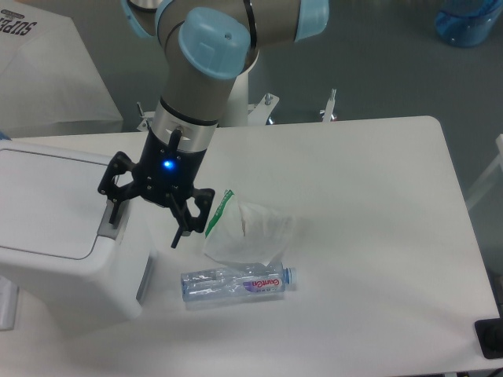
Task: Open the trash can
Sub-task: 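Press the lid so it swings open, exposing the bin interior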
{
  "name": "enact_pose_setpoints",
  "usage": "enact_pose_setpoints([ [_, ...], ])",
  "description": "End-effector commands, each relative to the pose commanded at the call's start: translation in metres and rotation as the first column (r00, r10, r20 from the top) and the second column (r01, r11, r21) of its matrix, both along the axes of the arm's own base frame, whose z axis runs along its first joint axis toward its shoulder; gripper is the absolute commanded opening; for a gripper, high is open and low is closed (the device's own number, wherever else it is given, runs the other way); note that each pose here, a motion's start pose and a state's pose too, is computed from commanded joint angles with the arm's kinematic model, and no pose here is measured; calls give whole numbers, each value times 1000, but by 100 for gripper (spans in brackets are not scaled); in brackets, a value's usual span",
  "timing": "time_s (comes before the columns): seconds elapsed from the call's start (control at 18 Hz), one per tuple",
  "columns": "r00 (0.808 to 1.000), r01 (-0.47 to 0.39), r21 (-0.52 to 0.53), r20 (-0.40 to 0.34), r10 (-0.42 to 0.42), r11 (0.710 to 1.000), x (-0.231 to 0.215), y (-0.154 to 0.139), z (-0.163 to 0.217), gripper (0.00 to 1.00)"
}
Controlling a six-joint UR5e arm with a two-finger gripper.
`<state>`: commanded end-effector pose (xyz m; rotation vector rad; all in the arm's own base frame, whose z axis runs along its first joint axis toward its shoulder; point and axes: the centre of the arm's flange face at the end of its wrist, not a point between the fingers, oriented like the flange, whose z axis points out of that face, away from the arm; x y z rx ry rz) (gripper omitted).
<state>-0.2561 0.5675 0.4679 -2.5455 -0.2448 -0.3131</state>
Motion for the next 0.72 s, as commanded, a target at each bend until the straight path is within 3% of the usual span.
enact_pose_setpoints([
  [0.72, 1000, 4, -5, 1, -4, 1000, 0, 2, -4, 100],
])
